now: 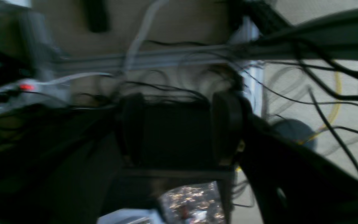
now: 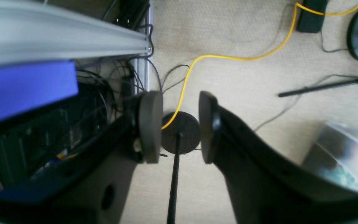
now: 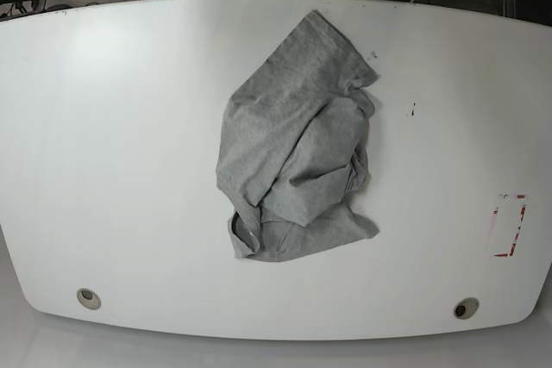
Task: Fold the T-shirt properly
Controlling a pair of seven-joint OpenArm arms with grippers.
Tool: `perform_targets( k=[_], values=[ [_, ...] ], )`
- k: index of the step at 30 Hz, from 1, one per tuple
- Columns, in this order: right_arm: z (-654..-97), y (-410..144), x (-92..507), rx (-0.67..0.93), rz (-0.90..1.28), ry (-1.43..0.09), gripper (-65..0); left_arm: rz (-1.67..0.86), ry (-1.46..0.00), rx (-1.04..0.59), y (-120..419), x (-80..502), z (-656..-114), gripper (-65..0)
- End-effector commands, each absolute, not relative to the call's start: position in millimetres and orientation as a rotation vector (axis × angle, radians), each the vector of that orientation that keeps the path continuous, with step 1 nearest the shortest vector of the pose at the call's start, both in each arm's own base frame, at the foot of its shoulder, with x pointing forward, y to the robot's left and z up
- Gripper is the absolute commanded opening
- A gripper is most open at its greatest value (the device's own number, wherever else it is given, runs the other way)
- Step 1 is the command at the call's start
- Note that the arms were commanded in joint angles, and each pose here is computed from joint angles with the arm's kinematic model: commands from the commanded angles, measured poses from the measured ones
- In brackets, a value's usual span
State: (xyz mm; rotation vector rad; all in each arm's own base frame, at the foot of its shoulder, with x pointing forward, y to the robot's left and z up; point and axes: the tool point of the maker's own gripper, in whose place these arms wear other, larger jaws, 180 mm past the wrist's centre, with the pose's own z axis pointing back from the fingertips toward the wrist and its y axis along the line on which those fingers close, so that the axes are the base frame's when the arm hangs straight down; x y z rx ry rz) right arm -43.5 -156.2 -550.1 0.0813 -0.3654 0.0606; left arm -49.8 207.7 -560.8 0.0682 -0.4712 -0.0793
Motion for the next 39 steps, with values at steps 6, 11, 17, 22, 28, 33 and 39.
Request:
perform_targets(
  k=[6, 11, 17, 22, 28, 33, 39],
  values=[
    [-501.0, -142.8, -49.4, 0.084, 0.042, -0.445, -46.1, -0.082, -0.583, 0.144, 239.9, -44.7, -502.8, -33.9],
    [-463.4, -143.7, -42.1, 0.096, -0.035, -0.521, -46.1, -0.112, -0.657, 0.162, 244.2, -34.7, -461.0, -33.8],
    [-422.7, -145.1, -27.2, 0.124, -0.125, -0.612, -46.1, -0.082, -0.756, 0.217, 257.8, -17.0, -411.1, -33.6],
    [-394.7, -144.6, -11.6, 0.147, -0.168, -0.683, -46.1, 0.004, -0.836, 0.226, 266.8, -3.6, -376.0, -33.6],
    [-371.0, -151.7, 24.2, 0.136, -0.157, -0.8, -46.1, 0.06, -0.948, 0.23, 271.3, 23.1, -343.0, -27.2],
    [-362.4, -153.4, 54.8, 0.139, -0.142, -0.889, -46.1, 0.067, -1.018, 0.228, 263.7, 40.2, -324.3, -16.4],
    [-352.4, -156.9, 103.3, 0.151, -0.076, -1.013, -46.0, 0.079, -1.075, 0.219, 258.5, 57.3, -319.5, -16.5]
  ],
)
